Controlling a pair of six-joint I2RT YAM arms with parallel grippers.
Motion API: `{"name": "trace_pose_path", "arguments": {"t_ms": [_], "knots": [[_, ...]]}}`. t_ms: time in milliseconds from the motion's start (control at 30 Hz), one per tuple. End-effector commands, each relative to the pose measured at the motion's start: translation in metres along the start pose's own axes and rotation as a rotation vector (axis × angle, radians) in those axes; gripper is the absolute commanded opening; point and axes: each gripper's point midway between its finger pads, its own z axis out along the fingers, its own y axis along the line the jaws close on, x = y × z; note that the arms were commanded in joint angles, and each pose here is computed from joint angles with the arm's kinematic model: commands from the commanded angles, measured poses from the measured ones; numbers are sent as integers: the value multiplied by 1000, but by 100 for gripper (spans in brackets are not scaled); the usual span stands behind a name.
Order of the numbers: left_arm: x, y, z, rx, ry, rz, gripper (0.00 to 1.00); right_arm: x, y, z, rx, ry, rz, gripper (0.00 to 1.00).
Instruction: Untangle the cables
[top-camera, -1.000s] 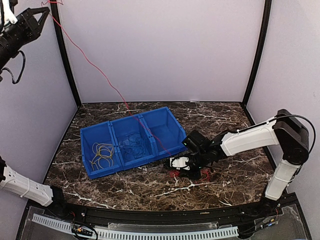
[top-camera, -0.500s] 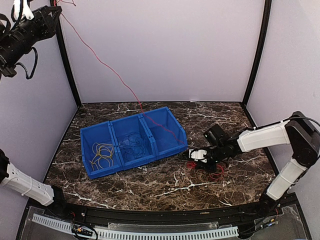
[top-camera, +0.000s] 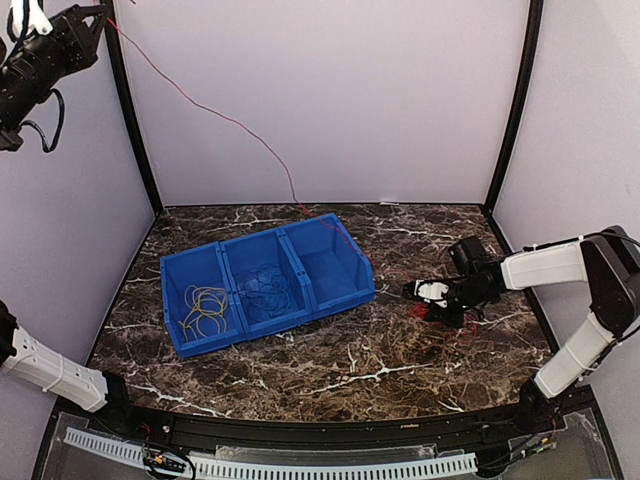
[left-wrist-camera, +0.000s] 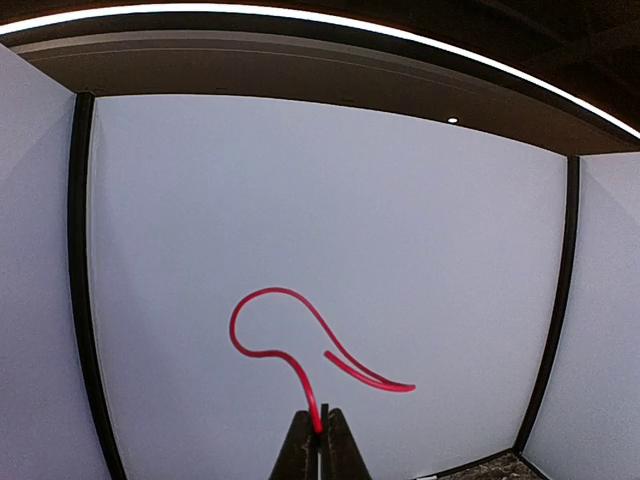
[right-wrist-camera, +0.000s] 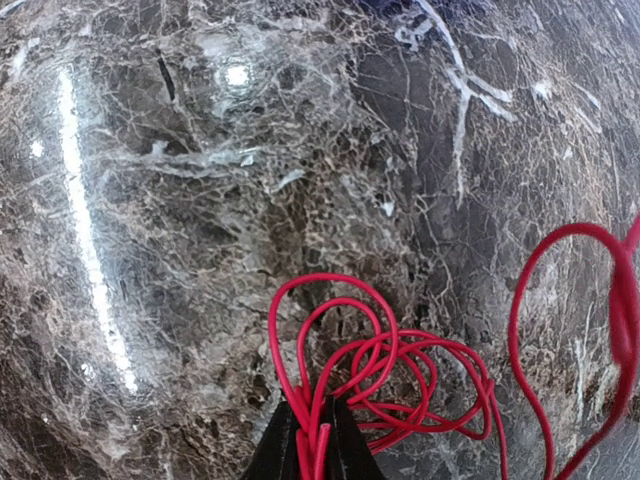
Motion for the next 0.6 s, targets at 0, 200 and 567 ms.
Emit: {"name": "trace_pose_path", "arguments": {"t_ms": [0,200,567], "knots": [[2,-7,0,37,5,-9,0,39,35,3,-115,133,41,12],[37,-33,6,107,88,7,0,31,39,-3,-145,104,54,15],[203,-156,-13,519,451,-144,0,-34,45,-76,-170,-132,50,52]]}}
